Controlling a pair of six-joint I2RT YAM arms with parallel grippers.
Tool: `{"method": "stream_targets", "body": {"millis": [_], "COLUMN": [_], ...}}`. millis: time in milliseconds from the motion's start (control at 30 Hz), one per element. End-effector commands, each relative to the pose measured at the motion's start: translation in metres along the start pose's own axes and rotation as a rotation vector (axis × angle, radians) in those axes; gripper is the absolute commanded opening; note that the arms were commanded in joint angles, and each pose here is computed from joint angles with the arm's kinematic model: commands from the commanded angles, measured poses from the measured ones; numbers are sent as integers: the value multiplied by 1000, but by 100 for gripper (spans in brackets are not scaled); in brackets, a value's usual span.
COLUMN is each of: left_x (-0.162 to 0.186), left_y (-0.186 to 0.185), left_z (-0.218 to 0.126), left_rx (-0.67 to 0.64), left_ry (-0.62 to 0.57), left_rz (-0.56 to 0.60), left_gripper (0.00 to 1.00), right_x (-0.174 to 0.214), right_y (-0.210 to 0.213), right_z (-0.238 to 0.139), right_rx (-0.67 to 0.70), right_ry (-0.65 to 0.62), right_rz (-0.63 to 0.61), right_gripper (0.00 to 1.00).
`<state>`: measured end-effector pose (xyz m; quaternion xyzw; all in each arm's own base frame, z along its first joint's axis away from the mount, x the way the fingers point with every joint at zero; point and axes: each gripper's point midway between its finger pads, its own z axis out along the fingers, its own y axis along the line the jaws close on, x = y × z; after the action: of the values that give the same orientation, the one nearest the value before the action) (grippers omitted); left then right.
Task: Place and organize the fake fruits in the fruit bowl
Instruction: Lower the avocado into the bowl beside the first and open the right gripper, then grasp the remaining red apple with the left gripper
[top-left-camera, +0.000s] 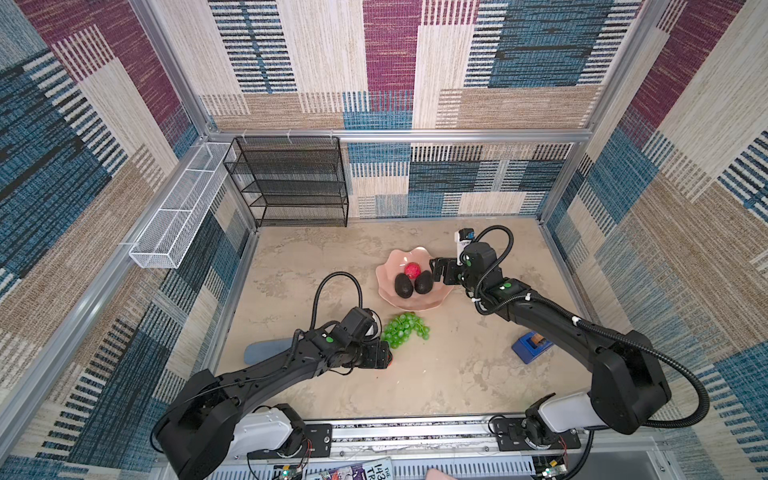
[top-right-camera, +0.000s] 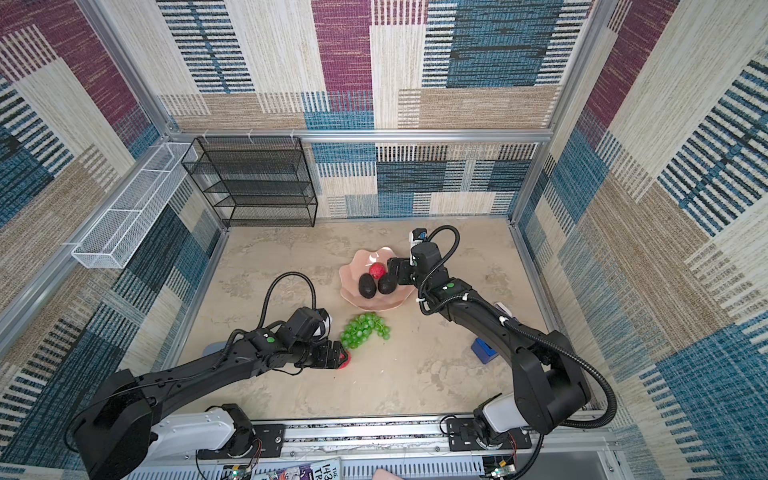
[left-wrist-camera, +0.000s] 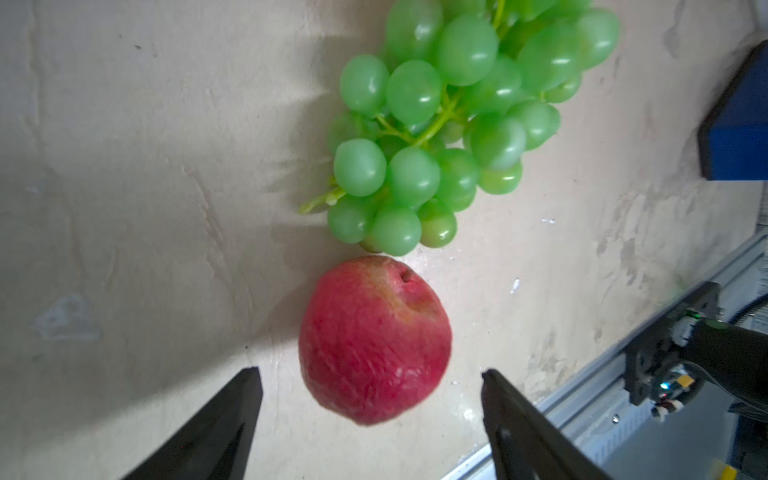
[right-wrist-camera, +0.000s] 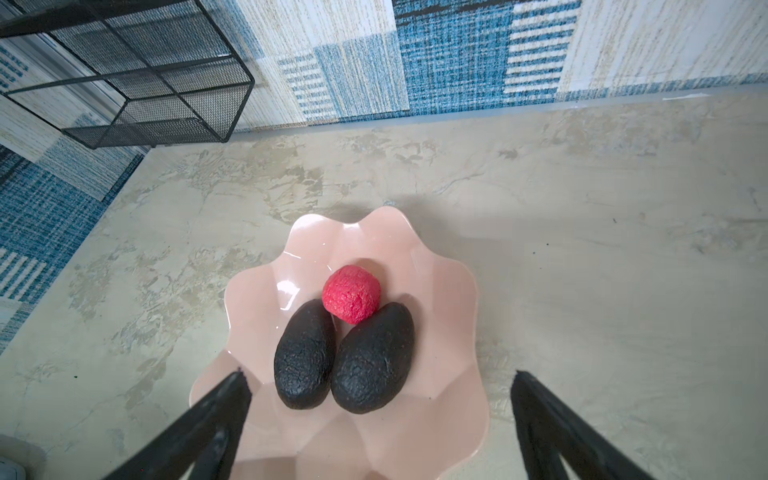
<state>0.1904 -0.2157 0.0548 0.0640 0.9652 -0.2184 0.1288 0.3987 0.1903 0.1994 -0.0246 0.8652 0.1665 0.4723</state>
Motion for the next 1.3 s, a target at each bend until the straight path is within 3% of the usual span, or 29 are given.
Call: {"method": "stream_targets", "body": {"millis": [0,300,500,733,1033,1267], "left_x": [-4,-1,-7,-56,-130,-166], "left_y": [3,9,5,-30,-90,-110], "left_z": [8,5,-35,-82,-49,-1], "left_rx": [-39,-68,-55,-16,24,15], "left_ry": [-2,1,-90,-260,-255,-172], "left_rz": [2,17,58,192,362,433], "left_gripper": [83,54,51,52,52,50], "right_x": [-5,-4,-2,0,8,15], "right_y": [-2,-4,-4,-1,-15,-26], "right_z": [-5,-8,-6,-13,-43,-67], "right_rx": [10,16,13,-20,3,23], "right_ry": [-27,-34,-35,-54,-93,-119], "right_rz": [17,12,13,15,39,64], "right_gripper": [100,100,100,100,99,100]}}
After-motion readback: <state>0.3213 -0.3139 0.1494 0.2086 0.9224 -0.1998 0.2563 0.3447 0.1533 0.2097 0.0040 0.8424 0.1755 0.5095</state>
